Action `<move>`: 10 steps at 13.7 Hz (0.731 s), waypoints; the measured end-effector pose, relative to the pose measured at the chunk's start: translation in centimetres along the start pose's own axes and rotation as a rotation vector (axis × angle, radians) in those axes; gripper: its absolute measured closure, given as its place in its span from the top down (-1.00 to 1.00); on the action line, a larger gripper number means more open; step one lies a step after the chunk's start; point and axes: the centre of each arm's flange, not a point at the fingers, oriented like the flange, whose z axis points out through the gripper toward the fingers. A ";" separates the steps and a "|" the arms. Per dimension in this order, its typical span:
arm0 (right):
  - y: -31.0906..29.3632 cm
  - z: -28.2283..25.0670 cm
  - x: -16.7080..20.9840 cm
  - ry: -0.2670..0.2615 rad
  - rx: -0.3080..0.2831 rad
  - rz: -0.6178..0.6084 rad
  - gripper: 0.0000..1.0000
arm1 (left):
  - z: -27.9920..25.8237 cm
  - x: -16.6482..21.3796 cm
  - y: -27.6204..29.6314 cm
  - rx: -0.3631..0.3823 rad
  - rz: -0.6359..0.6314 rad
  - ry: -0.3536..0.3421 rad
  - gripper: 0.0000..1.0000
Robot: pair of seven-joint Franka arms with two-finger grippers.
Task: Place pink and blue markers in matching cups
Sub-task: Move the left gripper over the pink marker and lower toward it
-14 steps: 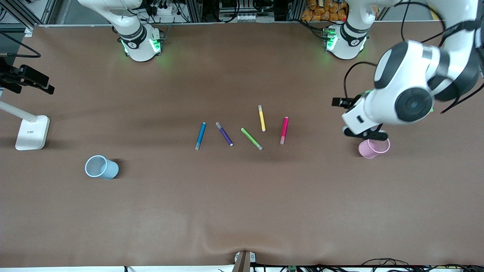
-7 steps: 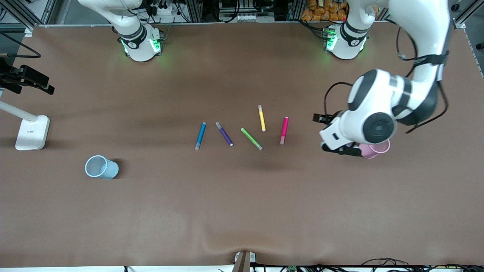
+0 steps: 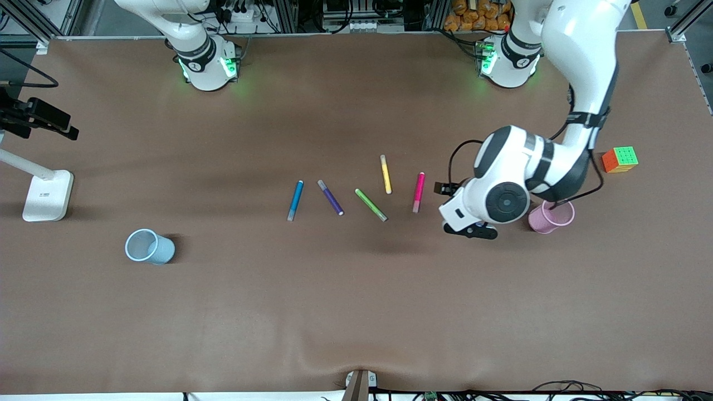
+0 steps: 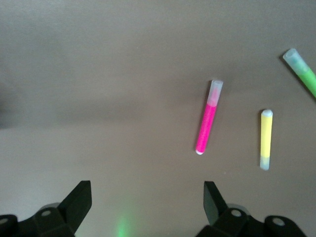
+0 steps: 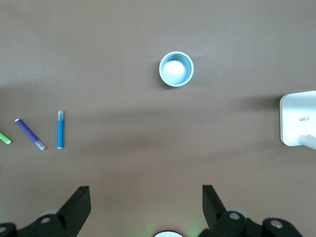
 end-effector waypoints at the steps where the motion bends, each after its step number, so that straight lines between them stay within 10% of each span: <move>1: 0.0 0.3 0.2 -0.007 0.000 0.000 1.00 | 0.7 -0.1 0.8 0.003 -0.012 0.005 1.00; 10: -4.2 3.6 2.0 -0.068 -0.005 -0.072 1.00 | 7.9 -1.3 4.4 0.006 -0.078 0.065 0.94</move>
